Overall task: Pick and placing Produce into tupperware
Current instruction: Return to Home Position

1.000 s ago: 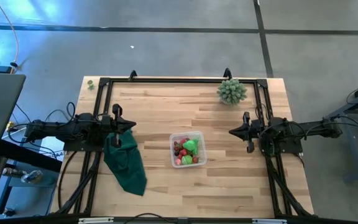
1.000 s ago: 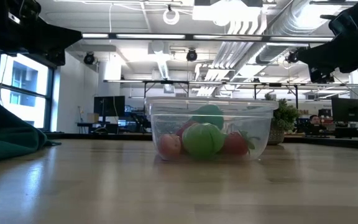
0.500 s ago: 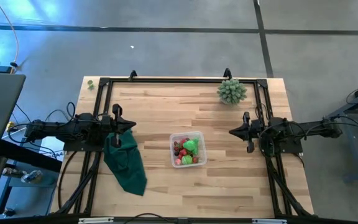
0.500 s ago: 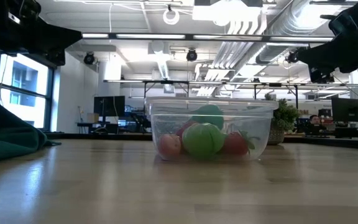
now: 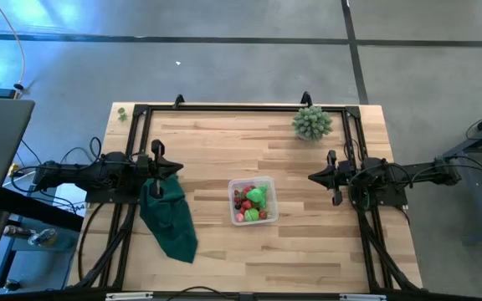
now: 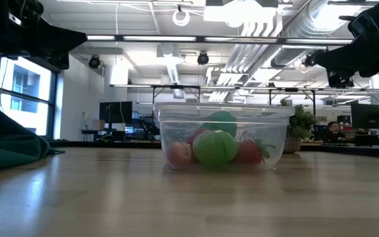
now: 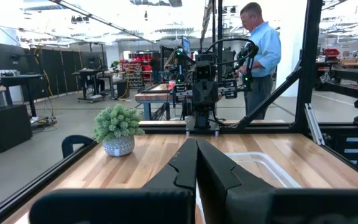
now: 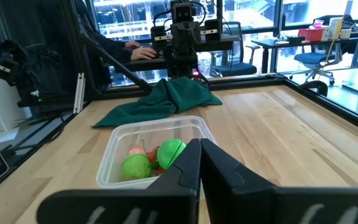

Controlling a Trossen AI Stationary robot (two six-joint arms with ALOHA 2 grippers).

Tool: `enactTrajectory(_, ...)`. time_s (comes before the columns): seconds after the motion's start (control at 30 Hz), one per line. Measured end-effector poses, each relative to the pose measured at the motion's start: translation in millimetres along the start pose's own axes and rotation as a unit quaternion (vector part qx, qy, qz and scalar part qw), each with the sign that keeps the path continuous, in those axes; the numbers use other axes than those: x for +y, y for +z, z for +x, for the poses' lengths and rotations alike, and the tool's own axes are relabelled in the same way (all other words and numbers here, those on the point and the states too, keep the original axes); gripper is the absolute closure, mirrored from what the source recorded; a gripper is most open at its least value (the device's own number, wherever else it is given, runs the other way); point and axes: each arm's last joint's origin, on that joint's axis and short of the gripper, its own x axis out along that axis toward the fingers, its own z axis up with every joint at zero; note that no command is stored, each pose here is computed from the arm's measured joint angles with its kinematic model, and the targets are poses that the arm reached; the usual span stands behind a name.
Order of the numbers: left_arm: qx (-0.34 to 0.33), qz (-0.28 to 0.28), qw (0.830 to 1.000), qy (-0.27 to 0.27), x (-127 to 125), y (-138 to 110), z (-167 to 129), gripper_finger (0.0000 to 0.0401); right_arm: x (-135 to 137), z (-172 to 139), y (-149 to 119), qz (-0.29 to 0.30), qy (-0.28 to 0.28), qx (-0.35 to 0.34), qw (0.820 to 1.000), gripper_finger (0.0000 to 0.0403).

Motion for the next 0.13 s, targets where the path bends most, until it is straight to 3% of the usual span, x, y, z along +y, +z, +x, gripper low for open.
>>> enactTrajectory(0.13,0.0,0.0,1.0,0.0,0.0,0.0,0.0,0.04,0.0,0.0,0.0,0.0,0.0,0.0,1.0,0.0403)
